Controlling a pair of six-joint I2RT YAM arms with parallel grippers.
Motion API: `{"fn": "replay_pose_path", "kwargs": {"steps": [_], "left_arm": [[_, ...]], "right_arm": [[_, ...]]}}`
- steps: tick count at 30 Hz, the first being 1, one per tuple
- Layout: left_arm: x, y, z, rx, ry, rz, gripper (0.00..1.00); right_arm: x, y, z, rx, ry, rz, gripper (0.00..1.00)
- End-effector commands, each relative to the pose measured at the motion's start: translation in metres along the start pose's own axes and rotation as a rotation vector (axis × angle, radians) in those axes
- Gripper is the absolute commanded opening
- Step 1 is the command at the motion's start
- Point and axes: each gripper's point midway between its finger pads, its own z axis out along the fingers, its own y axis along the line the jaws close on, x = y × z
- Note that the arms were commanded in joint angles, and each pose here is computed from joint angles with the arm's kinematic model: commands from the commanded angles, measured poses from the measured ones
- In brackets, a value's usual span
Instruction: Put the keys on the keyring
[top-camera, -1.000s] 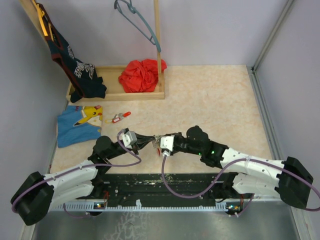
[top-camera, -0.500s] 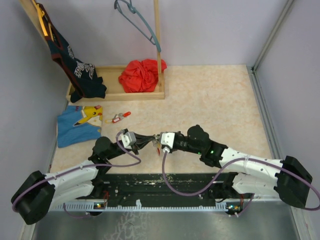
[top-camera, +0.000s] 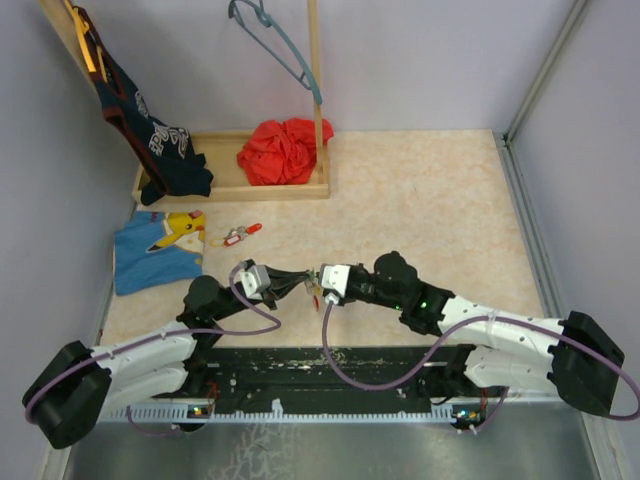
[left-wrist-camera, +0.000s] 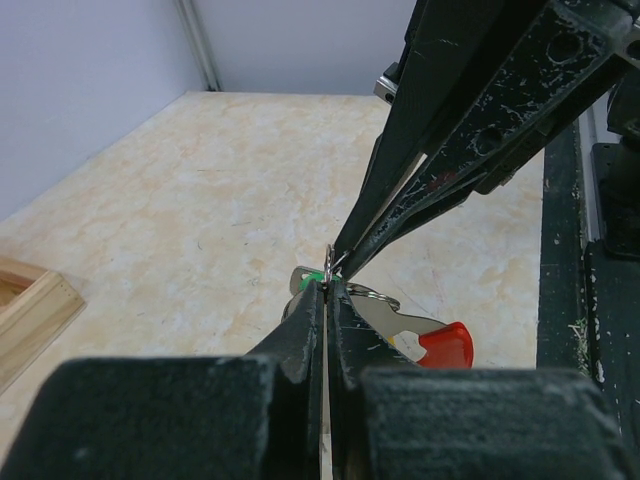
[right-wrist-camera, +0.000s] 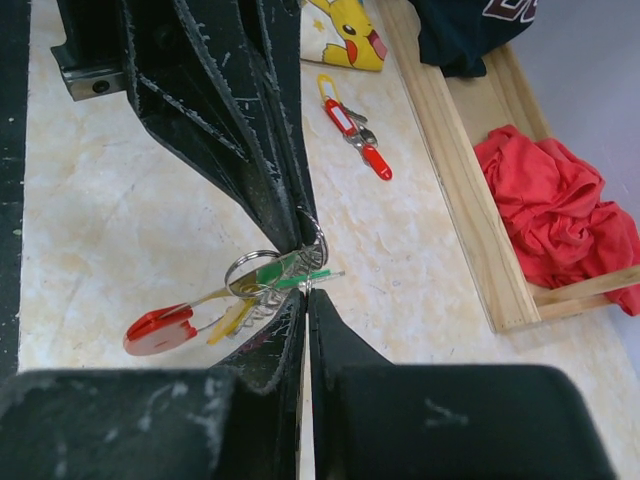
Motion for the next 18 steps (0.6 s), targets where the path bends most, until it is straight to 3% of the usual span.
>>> {"fn": "replay_pose_path", "kwargs": {"steps": [1,14,18], "left_arm": [[-0.018,0.001,0.002,0.001,-0.073,0.023,0.00],[-0.016,-0.001,0.005,0.014,-0.084,0.013,0.00],[-0.006,-0.002,0.002,0.011,-0.038,-0.007,0.14]], "right_arm": [[-0.011,-0.010,0.001,0.033,-0.041,-0.006,0.00],[-0.015,-0.011,0.006,0.022,-0.027,-0.067,0.00],[-0.021,-0.026,0.000,0.070,-0.004,-0.112,0.00]]}}
